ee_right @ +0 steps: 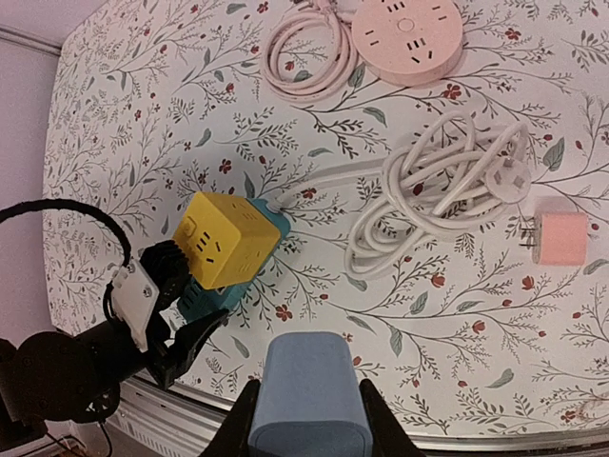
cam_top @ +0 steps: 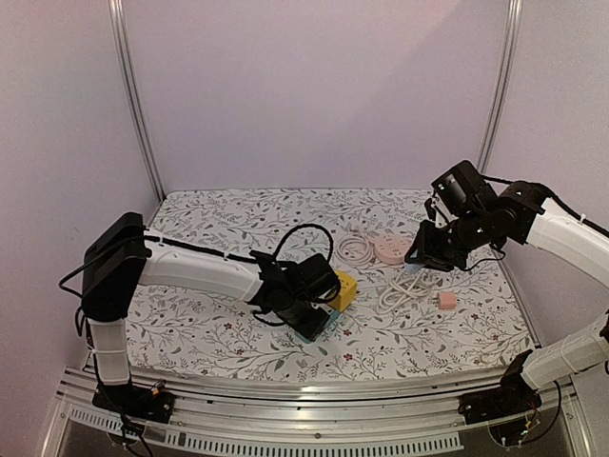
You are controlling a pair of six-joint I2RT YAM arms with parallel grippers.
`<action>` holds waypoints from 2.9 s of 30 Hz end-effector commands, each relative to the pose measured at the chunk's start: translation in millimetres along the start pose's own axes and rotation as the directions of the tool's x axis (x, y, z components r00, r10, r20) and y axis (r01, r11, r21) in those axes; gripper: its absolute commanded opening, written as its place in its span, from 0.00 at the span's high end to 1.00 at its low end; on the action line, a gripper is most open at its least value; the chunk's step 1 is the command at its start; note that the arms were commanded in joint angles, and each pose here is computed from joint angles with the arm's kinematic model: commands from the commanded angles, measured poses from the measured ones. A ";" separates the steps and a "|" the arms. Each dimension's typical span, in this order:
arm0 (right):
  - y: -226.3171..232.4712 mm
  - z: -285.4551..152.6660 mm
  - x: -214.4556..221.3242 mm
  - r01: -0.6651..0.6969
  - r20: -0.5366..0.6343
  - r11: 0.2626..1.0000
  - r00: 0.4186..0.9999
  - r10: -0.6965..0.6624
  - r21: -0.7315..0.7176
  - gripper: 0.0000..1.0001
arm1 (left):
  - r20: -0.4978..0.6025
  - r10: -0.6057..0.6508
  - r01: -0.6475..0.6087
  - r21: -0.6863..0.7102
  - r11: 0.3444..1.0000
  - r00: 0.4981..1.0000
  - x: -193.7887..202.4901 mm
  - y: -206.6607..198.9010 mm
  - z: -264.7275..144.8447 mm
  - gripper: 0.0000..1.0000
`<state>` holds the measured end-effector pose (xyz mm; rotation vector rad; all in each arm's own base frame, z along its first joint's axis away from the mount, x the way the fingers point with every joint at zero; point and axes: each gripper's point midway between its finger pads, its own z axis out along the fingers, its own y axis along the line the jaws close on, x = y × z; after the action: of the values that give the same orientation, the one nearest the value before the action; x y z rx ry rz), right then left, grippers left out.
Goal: Insert the plug
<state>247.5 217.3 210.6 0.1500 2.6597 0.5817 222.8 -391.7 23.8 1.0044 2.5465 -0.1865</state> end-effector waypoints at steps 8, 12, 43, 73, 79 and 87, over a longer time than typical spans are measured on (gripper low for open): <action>-10.3 -3.3 -8.0 -0.047 0.049 0.997 0.998 0.043 0.069 1.00 | 0.046 -0.584 0.584 -0.125 0.802 0.811 21.8 103.3 -0.6 1.00; -10.1 -2.5 -8.4 -0.043 0.048 0.997 0.998 0.039 0.072 1.00 | 0.063 -0.681 0.680 -0.174 0.713 0.730 29.8 122.9 -1.3 1.00; -7.4 11.9 -14.6 -0.019 0.048 0.995 0.999 0.015 0.094 1.00 | 0.103 -0.585 0.587 0.017 0.809 0.804 -44.2 57.8 -44.6 0.17; 41.3 41.2 -26.8 -0.055 -0.035 0.998 0.998 0.054 -0.022 1.00 | 0.378 -0.520 0.552 0.029 0.834 0.766 -7.4 161.7 -167.2 0.01; 72.2 65.5 -21.6 -0.125 -0.112 0.990 0.987 0.117 -0.067 1.00 | 0.388 -0.481 0.506 0.044 0.861 0.786 4.2 165.3 -196.7 0.01; 132.3 108.3 -4.2 -0.139 -0.221 0.988 0.968 0.123 -0.059 1.00 | 0.387 -0.522 0.507 0.151 0.849 0.760 24.5 155.4 -220.6 0.01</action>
<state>303.6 347.9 185.1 0.2345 2.7926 0.7378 259.7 -211.1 234.6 0.1683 2.2884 -0.5139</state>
